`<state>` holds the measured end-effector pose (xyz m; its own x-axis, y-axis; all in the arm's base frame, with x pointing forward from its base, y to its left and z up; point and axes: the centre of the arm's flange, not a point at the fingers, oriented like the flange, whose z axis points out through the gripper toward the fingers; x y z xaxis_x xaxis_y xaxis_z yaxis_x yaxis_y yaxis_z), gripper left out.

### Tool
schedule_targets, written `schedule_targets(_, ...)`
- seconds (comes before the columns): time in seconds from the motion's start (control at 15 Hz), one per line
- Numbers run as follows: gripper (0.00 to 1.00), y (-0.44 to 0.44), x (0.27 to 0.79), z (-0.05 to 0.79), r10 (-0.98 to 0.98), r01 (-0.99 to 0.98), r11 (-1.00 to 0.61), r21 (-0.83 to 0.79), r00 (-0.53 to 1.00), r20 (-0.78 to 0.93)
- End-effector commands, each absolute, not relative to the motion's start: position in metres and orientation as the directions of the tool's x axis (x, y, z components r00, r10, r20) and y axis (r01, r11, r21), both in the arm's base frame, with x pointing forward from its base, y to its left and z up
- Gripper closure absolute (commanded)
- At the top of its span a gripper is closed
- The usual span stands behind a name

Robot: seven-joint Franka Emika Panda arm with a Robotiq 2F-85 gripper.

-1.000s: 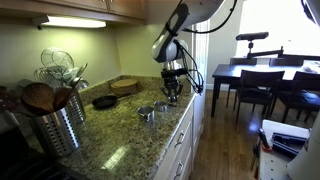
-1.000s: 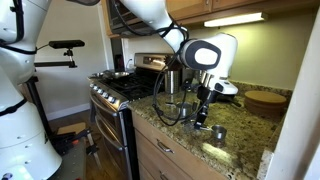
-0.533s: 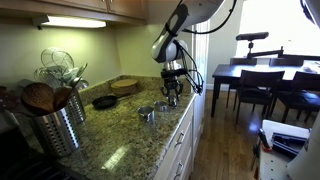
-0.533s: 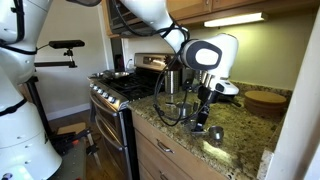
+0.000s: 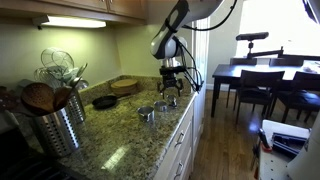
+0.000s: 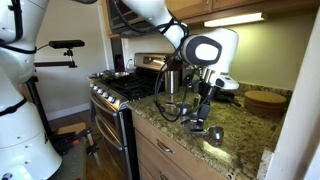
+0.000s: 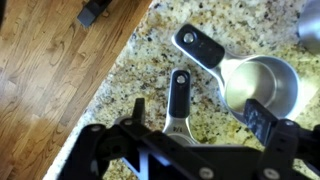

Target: Remove the medium measuring cup from the large cup then remove the small measuring cup from the medium cup

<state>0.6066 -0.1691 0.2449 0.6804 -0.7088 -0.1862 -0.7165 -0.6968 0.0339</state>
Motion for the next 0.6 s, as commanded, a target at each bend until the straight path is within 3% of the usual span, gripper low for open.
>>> schedule_targets(0.0,0.0,-0.167,0.607,0.2492,-0.707,-0.716,-0.698,0.027,0.682,-0.186)
schedule_targets(0.53,0.0,-0.1646,0.6064,0.2533,-0.705,-0.715,-0.699,0.023,0.684,-0.187)
